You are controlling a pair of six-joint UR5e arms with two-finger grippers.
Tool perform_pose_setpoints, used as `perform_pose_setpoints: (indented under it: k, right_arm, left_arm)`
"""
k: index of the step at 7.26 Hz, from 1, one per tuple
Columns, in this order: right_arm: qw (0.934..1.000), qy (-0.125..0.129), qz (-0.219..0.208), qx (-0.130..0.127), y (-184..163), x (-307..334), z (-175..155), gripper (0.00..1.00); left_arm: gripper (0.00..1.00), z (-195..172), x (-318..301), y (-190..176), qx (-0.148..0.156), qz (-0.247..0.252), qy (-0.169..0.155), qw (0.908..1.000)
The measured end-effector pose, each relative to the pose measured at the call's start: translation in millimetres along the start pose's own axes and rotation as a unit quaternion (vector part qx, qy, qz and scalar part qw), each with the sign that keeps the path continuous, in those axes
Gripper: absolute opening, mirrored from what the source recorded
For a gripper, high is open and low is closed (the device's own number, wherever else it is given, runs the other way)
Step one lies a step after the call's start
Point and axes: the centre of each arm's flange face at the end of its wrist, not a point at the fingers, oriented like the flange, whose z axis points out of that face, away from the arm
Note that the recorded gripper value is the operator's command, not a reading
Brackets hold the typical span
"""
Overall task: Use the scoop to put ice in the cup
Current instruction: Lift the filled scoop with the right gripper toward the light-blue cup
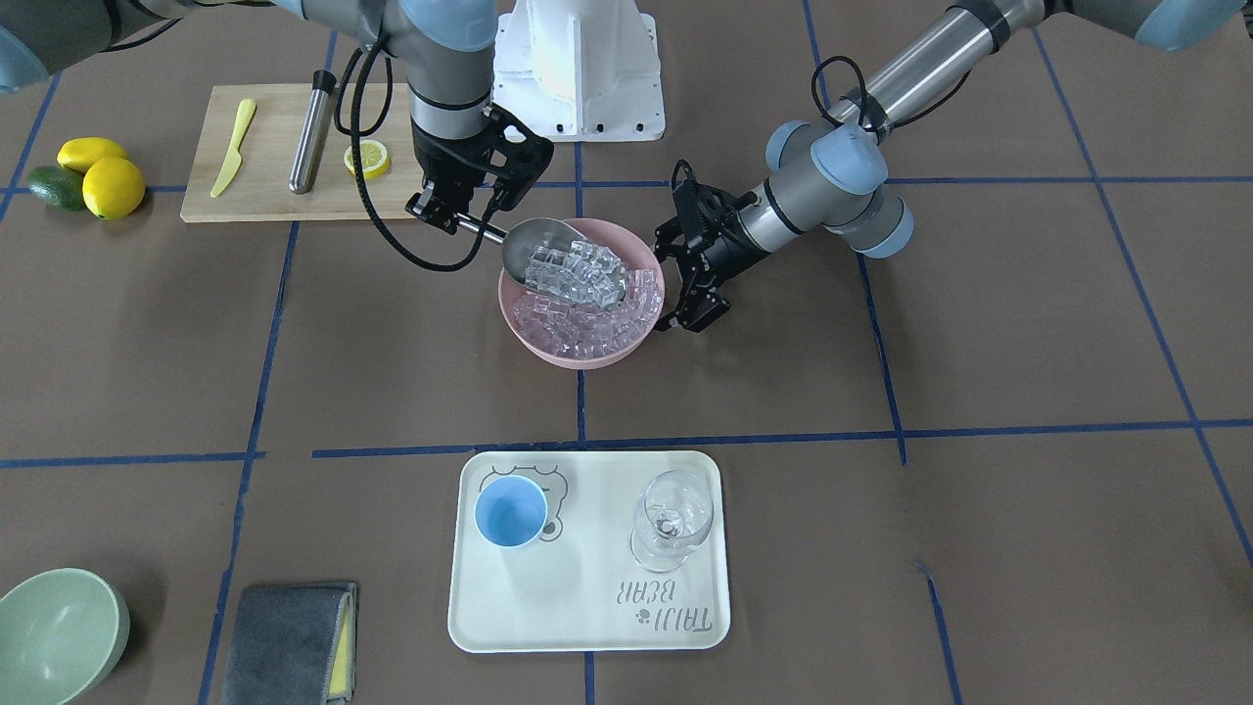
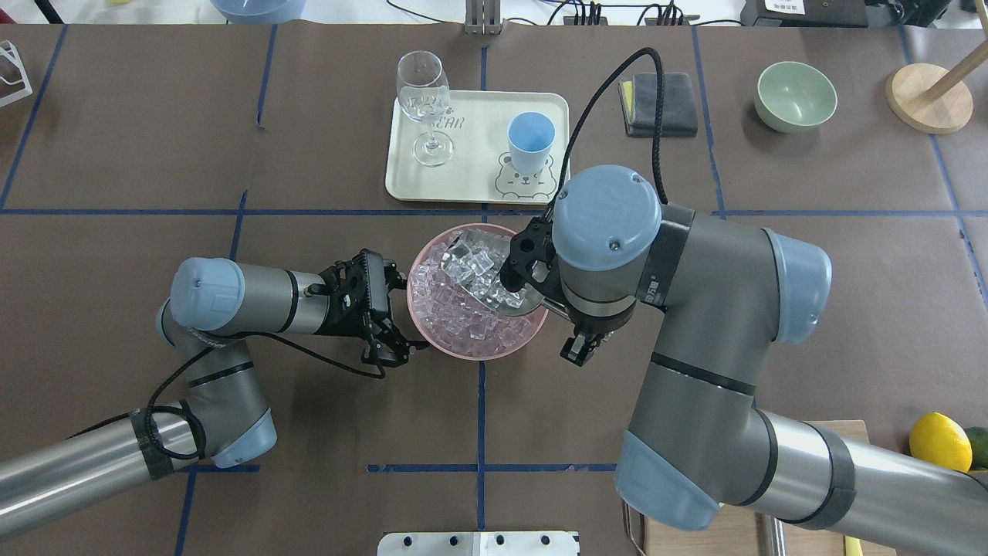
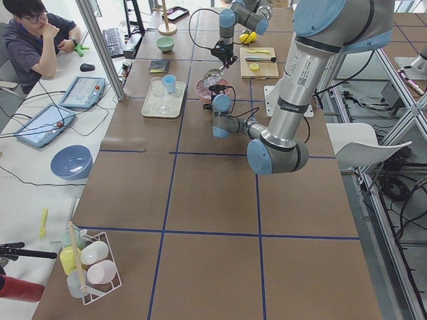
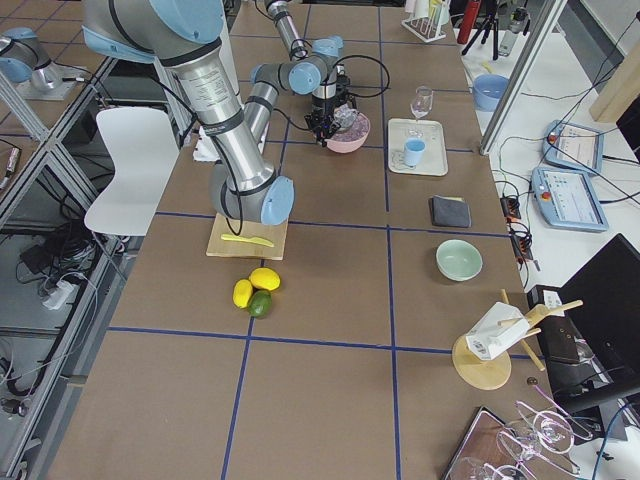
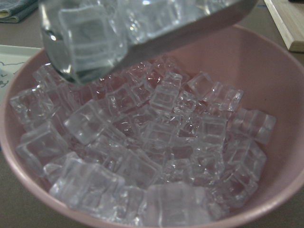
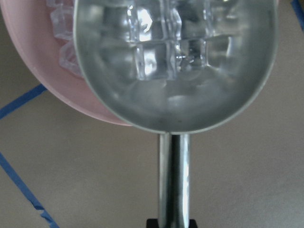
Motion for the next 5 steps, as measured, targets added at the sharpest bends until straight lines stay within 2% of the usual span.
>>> perform_pose_setpoints:
  k: [1,3,5]
  right_arm:
    - [0.9995,-0.013,0.028,0.005,2.5,10.1,-10.4,0.0]
    - [0.9946,-0.039,0.096,0.004,4.6,31.4,-28.8,0.0]
    - [0.9836,-0.048,0.174,-0.001,2.4,41.8,-42.2,0.0]
  left_arm:
    - [1.0,0.0,0.0,0.0,0.0,0.0,0.0,1.0]
    - [1.0,0.0,0.0,0.0,0.0,0.0,0.0,1.0]
    - [1.0,-0.2,-0.1,-0.5,0.001,0.0,0.0,1.0]
